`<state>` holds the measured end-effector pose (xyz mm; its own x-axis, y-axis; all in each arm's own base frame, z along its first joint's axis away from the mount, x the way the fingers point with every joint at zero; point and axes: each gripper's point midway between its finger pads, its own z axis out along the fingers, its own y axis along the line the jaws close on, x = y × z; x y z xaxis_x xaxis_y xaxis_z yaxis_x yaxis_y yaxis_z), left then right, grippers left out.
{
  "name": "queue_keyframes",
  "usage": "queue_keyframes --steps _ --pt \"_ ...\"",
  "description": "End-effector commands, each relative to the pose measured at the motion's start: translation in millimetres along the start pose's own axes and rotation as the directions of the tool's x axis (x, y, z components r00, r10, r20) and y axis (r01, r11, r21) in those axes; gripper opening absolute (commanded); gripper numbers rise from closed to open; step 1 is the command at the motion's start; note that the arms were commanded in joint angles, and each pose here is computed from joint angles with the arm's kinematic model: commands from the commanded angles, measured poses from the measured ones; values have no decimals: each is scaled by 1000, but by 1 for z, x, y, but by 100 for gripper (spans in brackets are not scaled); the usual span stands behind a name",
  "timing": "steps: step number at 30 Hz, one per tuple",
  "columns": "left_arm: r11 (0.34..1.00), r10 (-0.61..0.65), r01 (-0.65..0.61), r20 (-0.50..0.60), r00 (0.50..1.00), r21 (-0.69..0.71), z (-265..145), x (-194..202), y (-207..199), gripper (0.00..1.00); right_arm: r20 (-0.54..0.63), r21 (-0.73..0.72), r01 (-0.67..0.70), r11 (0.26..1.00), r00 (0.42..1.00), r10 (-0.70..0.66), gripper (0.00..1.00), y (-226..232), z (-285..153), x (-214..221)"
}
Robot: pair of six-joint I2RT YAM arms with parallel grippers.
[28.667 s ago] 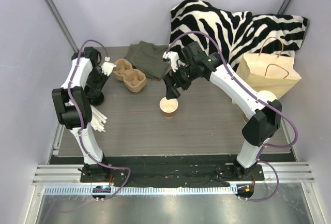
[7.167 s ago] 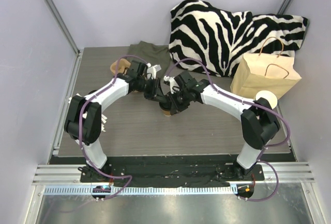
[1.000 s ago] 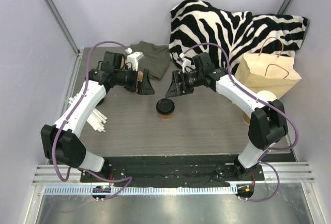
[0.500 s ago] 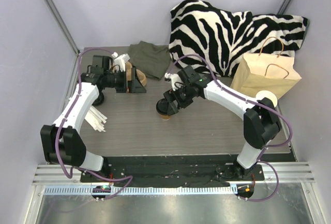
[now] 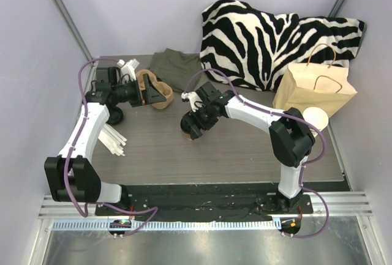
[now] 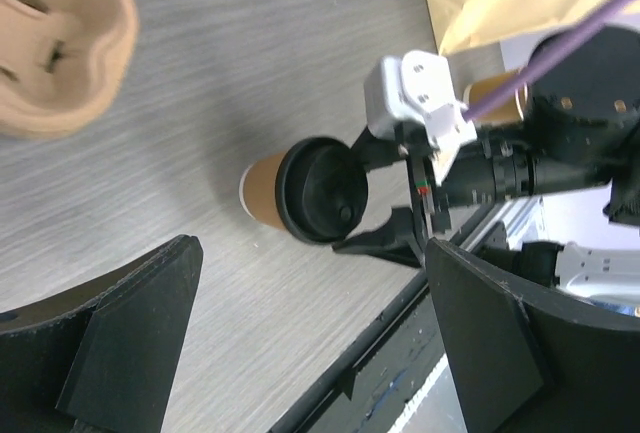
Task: Pack the takeout coffee
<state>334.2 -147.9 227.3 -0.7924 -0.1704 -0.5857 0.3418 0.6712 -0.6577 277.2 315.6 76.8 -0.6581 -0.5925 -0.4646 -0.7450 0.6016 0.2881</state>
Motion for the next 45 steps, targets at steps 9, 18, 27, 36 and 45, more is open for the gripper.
queue_keyframes --steps 9,18,27,36,45 --pt "998 -43 48 167 985 -28 -45 -33 22 100 199 -65 177 982 967 -161 79 43 34 -91" --pt "994 -77 91 215 974 -58 -65 -39 40 100 284 -116 164 980 951 -125 79 68 73 -134" --pt "972 -181 214 279 943 -95 -83 -46 77 100 397 -177 111 978 917 -32 77 89 89 -177" --pt "958 -197 246 286 938 -147 -87 -44 94 100 424 -274 25 961 900 97 74 101 110 -205" --pt "905 -272 361 347 898 -224 -92 -39 123 99 458 -396 100 913 883 102 74 147 92 -217"
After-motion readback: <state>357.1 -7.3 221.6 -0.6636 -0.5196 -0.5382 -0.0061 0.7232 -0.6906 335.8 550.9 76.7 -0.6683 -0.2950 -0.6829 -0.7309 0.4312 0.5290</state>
